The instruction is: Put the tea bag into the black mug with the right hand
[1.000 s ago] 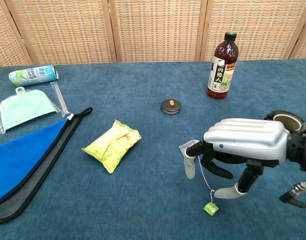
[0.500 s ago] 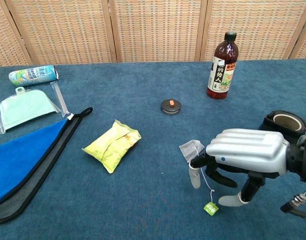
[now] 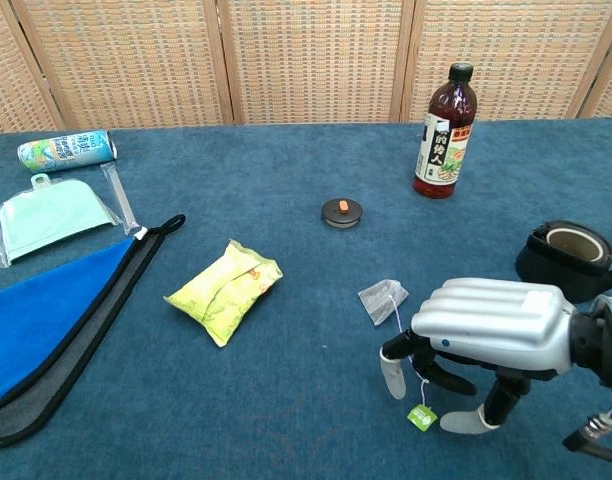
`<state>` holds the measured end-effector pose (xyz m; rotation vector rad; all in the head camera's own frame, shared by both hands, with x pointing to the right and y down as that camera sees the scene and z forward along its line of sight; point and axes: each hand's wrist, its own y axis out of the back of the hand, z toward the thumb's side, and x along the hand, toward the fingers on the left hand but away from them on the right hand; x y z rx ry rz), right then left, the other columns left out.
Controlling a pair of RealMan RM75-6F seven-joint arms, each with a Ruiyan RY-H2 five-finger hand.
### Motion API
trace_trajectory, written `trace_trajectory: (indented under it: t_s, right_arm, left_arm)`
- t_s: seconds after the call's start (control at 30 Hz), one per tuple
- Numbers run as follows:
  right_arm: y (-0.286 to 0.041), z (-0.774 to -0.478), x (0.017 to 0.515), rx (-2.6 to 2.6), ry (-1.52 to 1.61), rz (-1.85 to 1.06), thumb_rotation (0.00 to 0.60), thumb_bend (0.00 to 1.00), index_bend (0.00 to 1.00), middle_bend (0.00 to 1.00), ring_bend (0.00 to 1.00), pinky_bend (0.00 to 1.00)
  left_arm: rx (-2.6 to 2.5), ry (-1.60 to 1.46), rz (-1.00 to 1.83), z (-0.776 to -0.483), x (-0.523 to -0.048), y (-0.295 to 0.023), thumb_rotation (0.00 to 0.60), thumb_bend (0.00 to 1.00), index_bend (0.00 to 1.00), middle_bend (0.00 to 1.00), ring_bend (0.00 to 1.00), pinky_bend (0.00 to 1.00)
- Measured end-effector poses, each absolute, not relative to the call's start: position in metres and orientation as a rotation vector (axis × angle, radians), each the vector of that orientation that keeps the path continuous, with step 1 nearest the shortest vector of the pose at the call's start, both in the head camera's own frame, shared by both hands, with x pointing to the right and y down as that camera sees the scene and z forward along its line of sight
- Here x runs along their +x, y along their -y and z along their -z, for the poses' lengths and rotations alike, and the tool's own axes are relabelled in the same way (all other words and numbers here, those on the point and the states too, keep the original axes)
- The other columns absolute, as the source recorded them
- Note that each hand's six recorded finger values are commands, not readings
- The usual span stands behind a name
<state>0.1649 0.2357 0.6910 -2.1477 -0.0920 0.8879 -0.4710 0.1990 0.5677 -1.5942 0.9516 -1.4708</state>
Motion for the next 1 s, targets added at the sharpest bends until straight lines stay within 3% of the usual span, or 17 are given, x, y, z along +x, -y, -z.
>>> trace_trajectory:
  t_s: [1.0]
  right_arm:
    - [-0.242,-0.702,0.169,-2.152,0.08,-0.913,0.6,0.45,0.48,0.84,0.9,0.92]
  left_arm:
    - [-1.6,-0.955,1.477,-0.571,-0.473,-0.201,0.6,0.38,0.0,0.0,0.0,0.0]
